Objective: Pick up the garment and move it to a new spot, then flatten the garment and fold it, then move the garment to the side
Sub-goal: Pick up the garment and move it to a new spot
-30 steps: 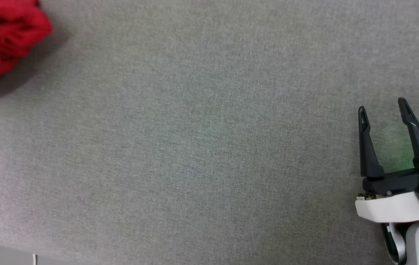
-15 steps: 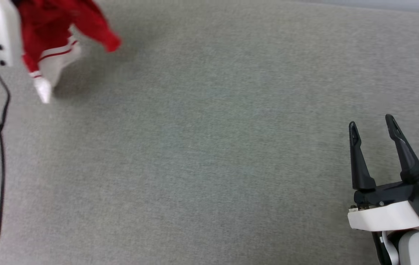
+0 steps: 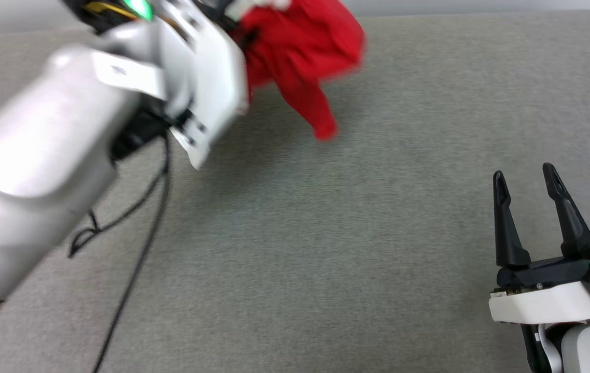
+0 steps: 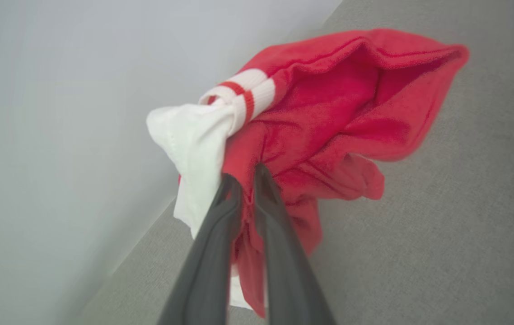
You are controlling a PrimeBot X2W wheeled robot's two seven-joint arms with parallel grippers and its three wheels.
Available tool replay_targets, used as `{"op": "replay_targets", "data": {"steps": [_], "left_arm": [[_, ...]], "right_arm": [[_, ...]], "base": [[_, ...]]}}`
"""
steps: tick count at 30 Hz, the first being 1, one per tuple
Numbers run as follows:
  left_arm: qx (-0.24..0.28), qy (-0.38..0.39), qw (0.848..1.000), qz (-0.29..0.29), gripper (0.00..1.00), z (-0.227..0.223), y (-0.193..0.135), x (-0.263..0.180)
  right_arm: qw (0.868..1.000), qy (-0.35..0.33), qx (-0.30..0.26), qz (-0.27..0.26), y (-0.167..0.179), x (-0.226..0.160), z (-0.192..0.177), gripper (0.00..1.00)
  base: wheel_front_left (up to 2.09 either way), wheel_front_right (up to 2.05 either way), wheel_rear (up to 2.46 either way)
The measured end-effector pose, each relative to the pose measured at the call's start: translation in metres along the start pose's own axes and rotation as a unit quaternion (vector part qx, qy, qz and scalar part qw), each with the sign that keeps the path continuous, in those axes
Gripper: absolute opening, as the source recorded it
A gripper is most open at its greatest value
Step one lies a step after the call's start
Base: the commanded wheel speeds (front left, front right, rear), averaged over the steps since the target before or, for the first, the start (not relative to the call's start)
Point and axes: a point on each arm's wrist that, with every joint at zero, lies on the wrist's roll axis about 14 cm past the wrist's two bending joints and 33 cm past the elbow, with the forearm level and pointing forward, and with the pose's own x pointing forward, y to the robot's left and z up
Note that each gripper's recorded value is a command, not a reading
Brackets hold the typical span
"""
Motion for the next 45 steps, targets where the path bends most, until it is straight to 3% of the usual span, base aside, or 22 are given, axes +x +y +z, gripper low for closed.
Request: {"op": "replay_targets", "data": {"steps": [8, 20, 24, 25, 26, 30, 36, 38, 45], "left_arm": [[0.027, 0.007, 0.986, -0.165, 0.0, -0.017, -0.129, 0.045], [-0.026, 0.101, 0.95, -0.293, 0.0, -0.092, -0.258, 0.045], [-0.029, 0.096, 0.952, -0.288, 0.0, -0.094, -0.259, 0.043], [-0.031, 0.085, 0.955, -0.283, 0.43, -0.091, -0.257, 0.044], [-0.032, 0.073, 0.958, -0.277, 1.0, -0.088, -0.254, 0.044], [-0.054, -0.005, 0.969, -0.239, 1.0, -0.06, -0.234, 0.046], [-0.062, -0.097, 0.986, -0.123, 1.0, -0.032, -0.19, 0.033], [-0.066, -0.109, 0.986, -0.103, 1.0, -0.031, -0.184, 0.028], [-0.105, -0.181, 0.974, 0.083, 1.0, -0.037, -0.112, -0.027]], "right_arm": [[0.999, 0.002, -0.005, -0.042, -0.028, -0.017, 0.006, 1.0], [0.999, 0.011, -0.005, -0.051, -0.034, -0.016, -0.002, 1.0], [0.999, 0.011, -0.006, -0.049, -0.033, -0.015, -0.002, 1.0], [0.999, 0.01, -0.006, -0.048, -0.032, -0.014, -0.001, 1.0], [0.999, 0.009, -0.007, -0.045, -0.031, -0.014, -0.001, 1.0], [0.999, 0.006, -0.005, -0.037, -0.024, -0.017, 0.003, 1.0], [1.0, -0.002, -0.004, -0.023, -0.013, -0.028, 0.013, 1.0], [1.0, -0.003, -0.004, -0.02, -0.011, -0.03, 0.014, 1.0], [1.0, -0.02, -0.002, 0.002, 0.006, -0.044, 0.029, 1.0]], "base": [[0.0, 0.0, 0.0], [0.0, 0.0, 0.0], [0.0, 0.0, 0.0], [0.0, 0.0, 0.0], [0.0, 0.0, 0.0], [0.0, 0.0, 0.0], [0.0, 0.0, 0.0], [0.0, 0.0, 0.0], [0.0, 0.0, 0.0]]}}
